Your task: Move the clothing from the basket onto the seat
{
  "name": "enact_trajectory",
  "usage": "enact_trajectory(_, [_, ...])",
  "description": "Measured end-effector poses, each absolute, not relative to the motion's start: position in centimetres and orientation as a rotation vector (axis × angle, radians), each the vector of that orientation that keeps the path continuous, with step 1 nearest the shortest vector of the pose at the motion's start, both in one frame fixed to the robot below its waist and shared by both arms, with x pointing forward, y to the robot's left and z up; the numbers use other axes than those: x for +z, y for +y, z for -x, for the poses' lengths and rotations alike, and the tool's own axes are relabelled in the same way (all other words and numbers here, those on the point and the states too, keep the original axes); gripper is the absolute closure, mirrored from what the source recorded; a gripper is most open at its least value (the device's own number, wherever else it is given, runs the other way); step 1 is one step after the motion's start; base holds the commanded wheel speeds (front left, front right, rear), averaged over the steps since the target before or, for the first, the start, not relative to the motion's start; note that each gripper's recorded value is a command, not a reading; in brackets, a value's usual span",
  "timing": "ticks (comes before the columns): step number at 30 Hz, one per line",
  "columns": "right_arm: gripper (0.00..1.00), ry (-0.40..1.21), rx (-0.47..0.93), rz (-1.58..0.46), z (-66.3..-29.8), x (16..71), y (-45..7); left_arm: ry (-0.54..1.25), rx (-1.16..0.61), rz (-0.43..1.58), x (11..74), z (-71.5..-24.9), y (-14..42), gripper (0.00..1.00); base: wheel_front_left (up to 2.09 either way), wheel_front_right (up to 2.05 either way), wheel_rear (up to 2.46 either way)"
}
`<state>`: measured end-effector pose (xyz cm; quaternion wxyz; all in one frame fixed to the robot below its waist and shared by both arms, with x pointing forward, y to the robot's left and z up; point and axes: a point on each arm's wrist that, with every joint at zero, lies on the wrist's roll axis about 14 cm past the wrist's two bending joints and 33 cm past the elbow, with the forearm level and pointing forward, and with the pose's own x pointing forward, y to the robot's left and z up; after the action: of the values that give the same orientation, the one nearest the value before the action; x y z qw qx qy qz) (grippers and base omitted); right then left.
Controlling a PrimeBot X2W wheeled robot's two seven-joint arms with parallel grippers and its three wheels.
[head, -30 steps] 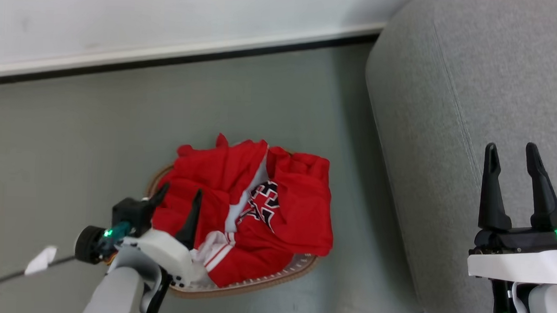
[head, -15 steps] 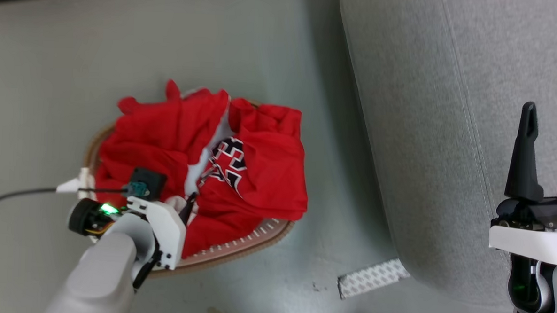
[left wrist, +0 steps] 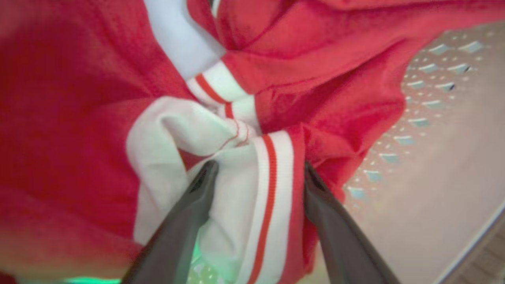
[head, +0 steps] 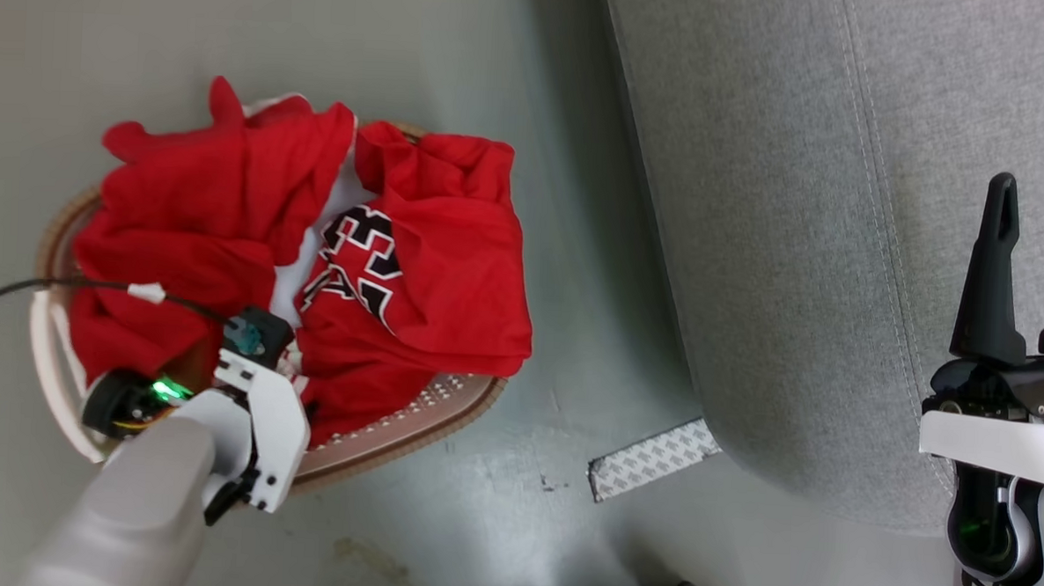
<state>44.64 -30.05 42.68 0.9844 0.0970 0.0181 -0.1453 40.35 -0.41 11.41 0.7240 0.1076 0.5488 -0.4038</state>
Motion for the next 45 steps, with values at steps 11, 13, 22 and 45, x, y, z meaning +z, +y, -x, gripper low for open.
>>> enact_trajectory(11, [0.0, 0.059, -0.3, -0.208, -45.3, 41.3, -30.3, 1.331, -0.93, -0.253, 9.3, -39.2, -0.1, 1.0, 0.0, 0.0, 0.0])
enact_trajectory(13, [0.0, 0.057, -0.299, -0.209, -45.4, 41.3, -30.3, 1.31, -0.927, -0.238, 9.7, -39.6, -0.2, 1.0, 0.0, 0.0, 0.0])
enact_trajectory(22, [0.0, -0.011, -0.252, -0.208, -45.9, 44.2, -29.1, 1.172, -0.91, -0.131, 14.5, -40.7, -2.1, 1.0, 0.0, 0.0, 0.0])
enact_trajectory(45, [0.0, -0.205, -0.054, -0.259, -42.7, 53.8, -22.2, 0.472, -0.784, 0.068, 37.9, -43.5, -2.7, 1.0, 0.0, 0.0, 0.0])
